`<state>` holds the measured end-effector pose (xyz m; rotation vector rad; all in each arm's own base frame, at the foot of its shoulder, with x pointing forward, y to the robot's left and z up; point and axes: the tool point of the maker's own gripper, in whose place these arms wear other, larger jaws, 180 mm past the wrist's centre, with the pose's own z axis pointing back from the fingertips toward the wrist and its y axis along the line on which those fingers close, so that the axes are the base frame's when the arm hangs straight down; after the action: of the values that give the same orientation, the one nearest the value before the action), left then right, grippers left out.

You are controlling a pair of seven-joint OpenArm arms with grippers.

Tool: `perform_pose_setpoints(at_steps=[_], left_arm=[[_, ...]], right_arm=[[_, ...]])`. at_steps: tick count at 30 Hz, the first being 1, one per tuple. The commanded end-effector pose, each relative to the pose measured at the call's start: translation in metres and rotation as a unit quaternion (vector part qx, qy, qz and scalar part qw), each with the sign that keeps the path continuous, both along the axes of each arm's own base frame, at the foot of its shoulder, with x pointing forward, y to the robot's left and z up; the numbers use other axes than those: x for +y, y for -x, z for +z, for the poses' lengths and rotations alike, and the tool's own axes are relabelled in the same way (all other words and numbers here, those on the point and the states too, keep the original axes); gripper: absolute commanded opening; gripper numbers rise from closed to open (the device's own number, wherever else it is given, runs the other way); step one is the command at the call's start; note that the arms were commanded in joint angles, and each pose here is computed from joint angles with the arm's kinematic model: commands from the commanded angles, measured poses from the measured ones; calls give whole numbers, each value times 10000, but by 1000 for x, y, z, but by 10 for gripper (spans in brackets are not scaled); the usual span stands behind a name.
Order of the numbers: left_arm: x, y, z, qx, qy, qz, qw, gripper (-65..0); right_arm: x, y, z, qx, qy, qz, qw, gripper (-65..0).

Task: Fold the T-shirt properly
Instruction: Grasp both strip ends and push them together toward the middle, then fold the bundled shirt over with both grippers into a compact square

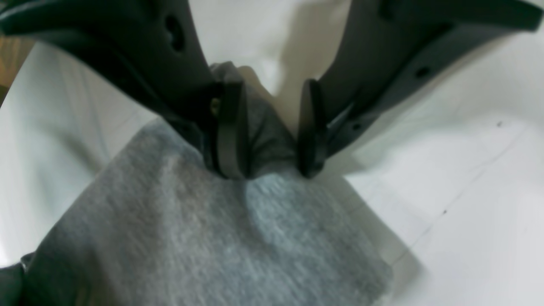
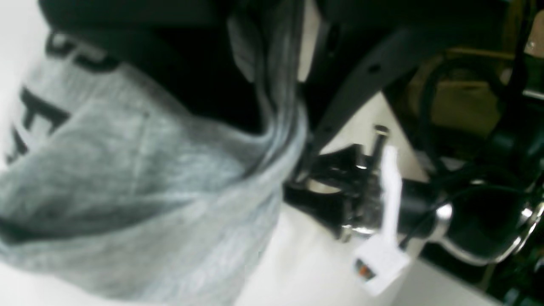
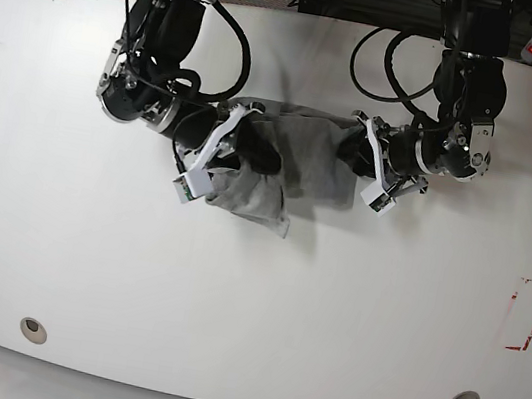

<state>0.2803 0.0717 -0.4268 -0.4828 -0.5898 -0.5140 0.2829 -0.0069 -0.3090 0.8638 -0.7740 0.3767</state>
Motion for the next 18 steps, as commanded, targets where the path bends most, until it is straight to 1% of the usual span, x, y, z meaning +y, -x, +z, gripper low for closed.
perform_pose_setpoints(at_steps=[1,2,3,5,8,11,13,16,18], left_arm=[[19,16,-20,413,-649,-76,9970,-471],[18,16,-20,413,-642,-76,9971,-471],[18,15,-19,405,-643,-76,9971,-471],[18,15,-19,405,-643,-76,9971,-469],[19,15,-19,398,-630,-58,9972,-469],[19,15,-19,398,-630,-43,9972,-469],[20,10,-12,275,-643,-39,9975,-468],[19,3,-1,76,-651,-37,9978,-468],[19,-1,8,-93,-677,-45,9977,-469]], right_arm=[[21,-9,20,-319,-482,104,9983,-650],[23,-9,20,-311,-509,136,9981,-620],[26,-8,19,-291,-532,164,9980,-568],[31,-9,16,-244,-605,208,9977,-485],[45,-10,16,-232,-750,349,9963,-404],[54,-17,17,-85,-997,242,9947,-339],[59,-21,15,102,-1108,155,9937,-289],[66,-21,20,90,-1101,233,9936,-246],[64,-19,28,-92,-952,347,9948,-243]])
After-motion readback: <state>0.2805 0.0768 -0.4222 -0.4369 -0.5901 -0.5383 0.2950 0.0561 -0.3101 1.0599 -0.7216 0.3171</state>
